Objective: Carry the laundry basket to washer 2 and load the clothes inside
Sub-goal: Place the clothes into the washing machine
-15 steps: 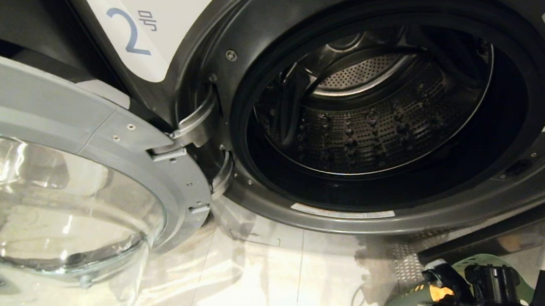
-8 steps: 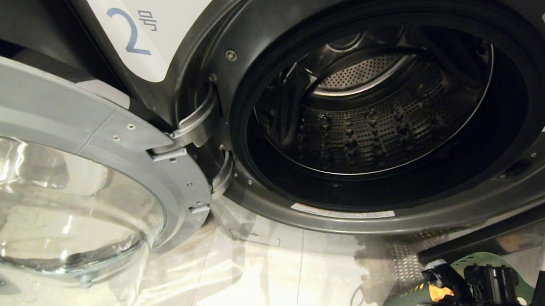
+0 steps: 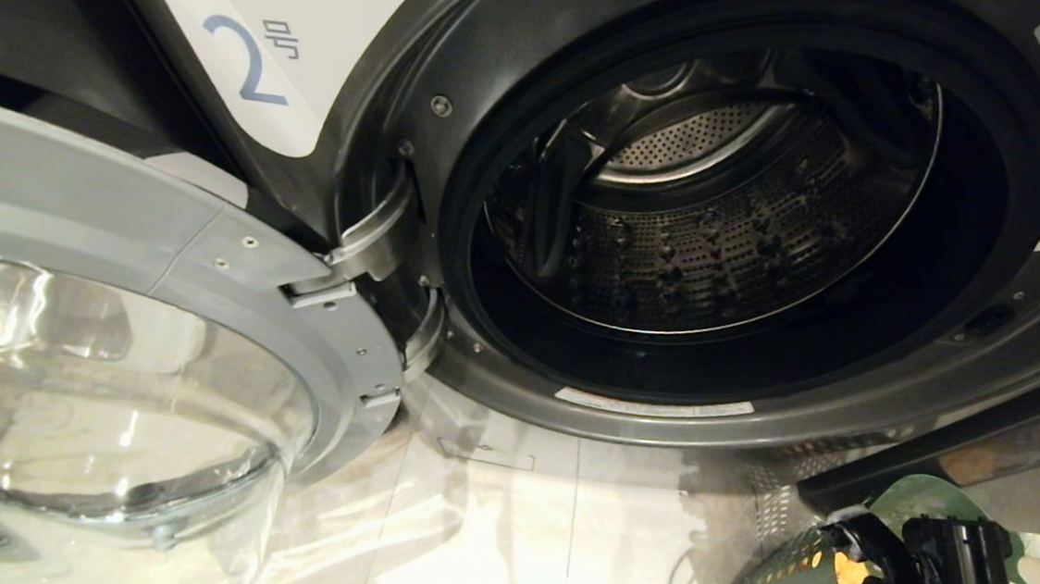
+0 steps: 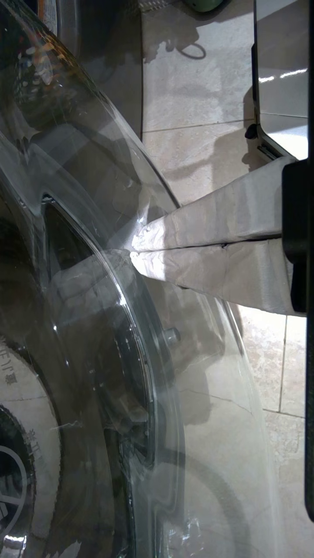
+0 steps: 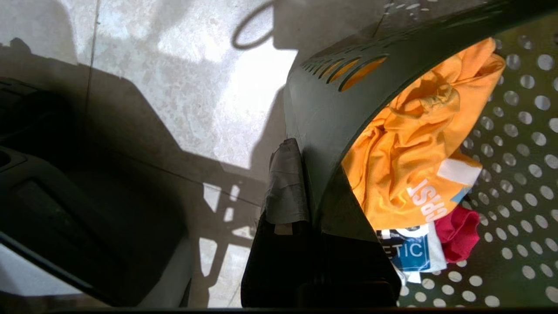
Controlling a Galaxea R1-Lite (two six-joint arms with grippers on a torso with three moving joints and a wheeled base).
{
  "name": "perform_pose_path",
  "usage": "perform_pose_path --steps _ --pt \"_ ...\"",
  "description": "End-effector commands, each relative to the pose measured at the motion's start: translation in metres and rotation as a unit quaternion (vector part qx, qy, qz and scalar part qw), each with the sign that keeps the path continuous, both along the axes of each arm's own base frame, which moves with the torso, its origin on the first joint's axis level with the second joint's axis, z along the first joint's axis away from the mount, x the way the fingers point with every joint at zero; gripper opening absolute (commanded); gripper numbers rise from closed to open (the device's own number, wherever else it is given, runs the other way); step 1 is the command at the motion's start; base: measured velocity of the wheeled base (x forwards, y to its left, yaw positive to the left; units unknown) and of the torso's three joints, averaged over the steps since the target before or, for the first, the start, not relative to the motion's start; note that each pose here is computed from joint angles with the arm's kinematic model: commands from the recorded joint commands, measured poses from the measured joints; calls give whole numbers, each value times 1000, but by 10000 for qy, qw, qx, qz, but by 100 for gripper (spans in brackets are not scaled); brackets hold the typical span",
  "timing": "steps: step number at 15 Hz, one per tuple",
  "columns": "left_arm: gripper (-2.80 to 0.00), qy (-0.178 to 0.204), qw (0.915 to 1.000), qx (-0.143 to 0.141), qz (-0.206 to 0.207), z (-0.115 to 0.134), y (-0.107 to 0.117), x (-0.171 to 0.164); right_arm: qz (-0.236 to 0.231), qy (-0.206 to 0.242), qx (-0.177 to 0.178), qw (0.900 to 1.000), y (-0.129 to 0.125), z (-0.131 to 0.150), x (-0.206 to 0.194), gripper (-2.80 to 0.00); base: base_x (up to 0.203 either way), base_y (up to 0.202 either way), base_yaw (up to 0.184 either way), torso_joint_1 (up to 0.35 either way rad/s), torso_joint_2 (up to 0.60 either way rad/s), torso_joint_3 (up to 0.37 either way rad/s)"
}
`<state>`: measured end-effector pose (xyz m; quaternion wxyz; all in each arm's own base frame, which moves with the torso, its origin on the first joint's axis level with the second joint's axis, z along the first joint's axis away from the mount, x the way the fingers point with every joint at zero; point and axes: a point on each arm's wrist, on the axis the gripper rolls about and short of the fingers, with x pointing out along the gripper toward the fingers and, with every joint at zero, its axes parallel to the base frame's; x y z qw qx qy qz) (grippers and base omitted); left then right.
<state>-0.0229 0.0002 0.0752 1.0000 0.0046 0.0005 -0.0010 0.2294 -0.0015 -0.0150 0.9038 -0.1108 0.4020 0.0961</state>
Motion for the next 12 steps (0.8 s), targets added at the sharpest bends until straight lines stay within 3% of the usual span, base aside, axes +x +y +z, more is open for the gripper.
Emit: perform_pose_path --steps 1,4,6,7,12 --pt "-280 4 10000 0 2 0 0 0 -34 -53 -86 9999 1 0 2 -280 0 0 0 0 0 0" --pt "-280 -3 10000 0 2 0 0 0 -222 312 -147 9992 0 -21 7 -280 0 0 0 0 0 0" --pt "-280 -5 10000 0 2 0 0 0 -429 118 -135 9989 -1 -22 12 -280 0 0 0 0 0 0" --pt "-280 -1 10000 0 2 0 0 0 -434 -106 -120 9989 -1 -20 18 0 0 0 0 0 0 0" --pt "-280 -4 10000 0 2 0 0 0 -343 -538 -99 9979 1 -29 54 0 0 0 0 0 0 0"
